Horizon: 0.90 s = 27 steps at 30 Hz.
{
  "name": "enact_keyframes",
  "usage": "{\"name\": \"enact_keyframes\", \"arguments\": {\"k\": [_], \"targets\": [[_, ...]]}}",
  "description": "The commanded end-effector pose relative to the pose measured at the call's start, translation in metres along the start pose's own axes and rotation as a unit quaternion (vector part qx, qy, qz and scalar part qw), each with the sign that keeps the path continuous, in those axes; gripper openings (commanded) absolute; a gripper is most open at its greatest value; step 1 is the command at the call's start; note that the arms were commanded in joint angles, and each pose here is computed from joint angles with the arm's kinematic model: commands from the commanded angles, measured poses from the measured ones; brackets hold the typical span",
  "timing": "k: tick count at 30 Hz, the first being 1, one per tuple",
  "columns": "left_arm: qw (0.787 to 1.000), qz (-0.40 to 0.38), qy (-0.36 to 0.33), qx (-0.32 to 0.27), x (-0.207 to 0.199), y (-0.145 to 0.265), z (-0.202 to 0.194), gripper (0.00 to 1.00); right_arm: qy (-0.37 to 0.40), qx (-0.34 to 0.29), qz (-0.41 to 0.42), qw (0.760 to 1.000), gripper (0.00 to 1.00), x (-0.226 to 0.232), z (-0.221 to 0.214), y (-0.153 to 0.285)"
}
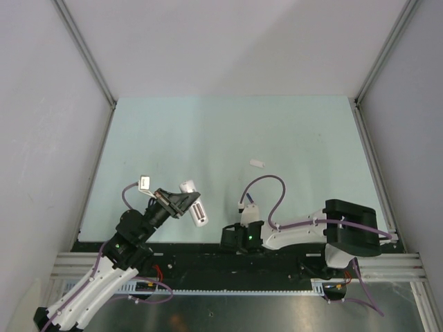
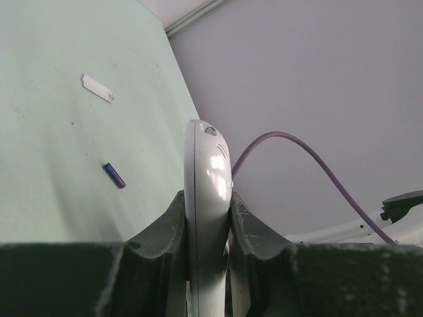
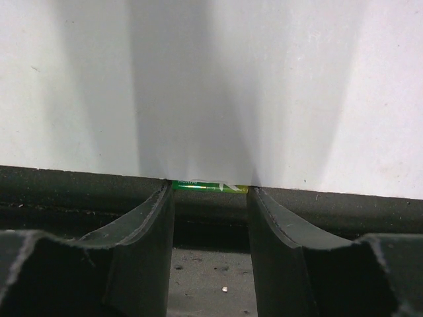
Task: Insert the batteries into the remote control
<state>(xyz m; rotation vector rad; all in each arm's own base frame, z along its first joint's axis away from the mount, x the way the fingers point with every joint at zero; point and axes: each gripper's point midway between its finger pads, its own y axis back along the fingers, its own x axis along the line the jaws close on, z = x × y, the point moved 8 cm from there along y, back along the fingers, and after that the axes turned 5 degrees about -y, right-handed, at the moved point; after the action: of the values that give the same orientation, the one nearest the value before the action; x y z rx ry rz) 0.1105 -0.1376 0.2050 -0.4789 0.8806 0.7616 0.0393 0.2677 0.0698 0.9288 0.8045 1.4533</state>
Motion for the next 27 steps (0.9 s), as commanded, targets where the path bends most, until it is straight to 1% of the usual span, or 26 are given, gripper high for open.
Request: {"name": "enact_keyframes", "arguments": {"k": [1,2,4,5,6,7,8,11,12,14,15,16,17,18,19,20,21,23,24,27], "targets": [[1.000,-0.015,-0.004,-0.008,-0.005,0.000,0.003,0.00,-0.002,-0.020,0.000,1.000,0.29,0.002,0.003,0.005],[1.000,-0.016,-0.003,-0.008,-0.005,0.000,0.004,0.00,0.001,-0.021,0.002,1.000,0.21,0.001,0.003,0.007],[1.000,-0.020,-0.003,-0.008,-0.008,0.001,0.005,0.00,0.002,-0.031,0.017,0.999,0.12,0.002,0.008,0.021],[1.000,-0.021,-0.006,-0.010,-0.009,0.001,0.006,0.00,0.000,-0.040,0.032,0.999,0.05,0.007,0.013,0.033],[1.000,-0.022,-0.009,-0.011,-0.010,0.001,0.007,0.00,0.011,-0.046,0.036,0.998,0.02,0.004,0.016,0.048],[0.999,-0.027,-0.011,-0.014,-0.013,0.003,0.009,0.00,0.015,-0.066,0.044,0.997,0.00,0.005,0.022,0.058],[0.999,-0.030,-0.015,-0.016,-0.014,0.003,0.010,0.00,0.029,-0.080,0.062,0.994,0.00,0.011,0.029,0.072],[0.999,-0.035,-0.018,-0.019,-0.016,0.004,0.011,0.00,0.064,-0.110,0.102,0.987,0.00,0.013,0.045,0.095],[0.999,-0.036,-0.019,-0.018,-0.016,0.005,0.010,0.00,0.103,-0.123,0.115,0.980,0.00,0.015,0.052,0.098],[0.999,-0.036,-0.019,-0.016,-0.015,0.005,0.009,0.00,0.134,-0.139,0.113,0.975,0.00,0.014,0.069,0.094],[0.999,-0.037,-0.018,-0.018,-0.014,0.005,0.009,0.00,0.171,-0.154,0.114,0.966,0.00,0.014,0.078,0.091],[0.999,-0.037,-0.018,-0.017,-0.013,0.006,0.009,0.00,0.172,-0.164,0.100,0.966,0.00,0.011,0.093,0.083],[0.999,-0.039,-0.017,-0.016,-0.013,0.006,0.008,0.00,0.188,-0.167,0.088,0.964,0.00,0.011,0.100,0.074],[0.999,-0.043,-0.017,-0.019,-0.015,0.008,0.009,0.00,0.187,-0.162,0.100,0.964,0.00,0.016,0.108,0.068],[0.999,-0.043,-0.017,-0.020,-0.015,0.009,0.009,0.00,0.191,-0.161,0.086,0.964,0.00,0.011,0.125,0.057],[0.999,-0.044,-0.017,-0.022,-0.015,0.009,0.010,0.00,0.191,-0.156,0.082,0.966,0.00,0.011,0.131,0.047],[0.998,-0.047,-0.018,-0.024,-0.016,0.011,0.010,0.00,0.186,-0.151,0.098,0.966,0.00,0.015,0.136,0.041],[0.998,-0.047,-0.020,-0.027,-0.018,0.012,0.012,0.00,0.163,-0.149,0.089,0.971,0.00,0.012,0.152,0.026],[0.998,-0.046,-0.021,-0.028,-0.018,0.012,0.012,0.00,0.157,-0.148,0.109,0.970,0.00,0.017,0.156,0.023],[0.998,-0.044,-0.026,-0.027,-0.020,0.012,0.014,0.00,0.128,-0.140,0.128,0.973,0.00,0.024,0.163,0.011]]}}
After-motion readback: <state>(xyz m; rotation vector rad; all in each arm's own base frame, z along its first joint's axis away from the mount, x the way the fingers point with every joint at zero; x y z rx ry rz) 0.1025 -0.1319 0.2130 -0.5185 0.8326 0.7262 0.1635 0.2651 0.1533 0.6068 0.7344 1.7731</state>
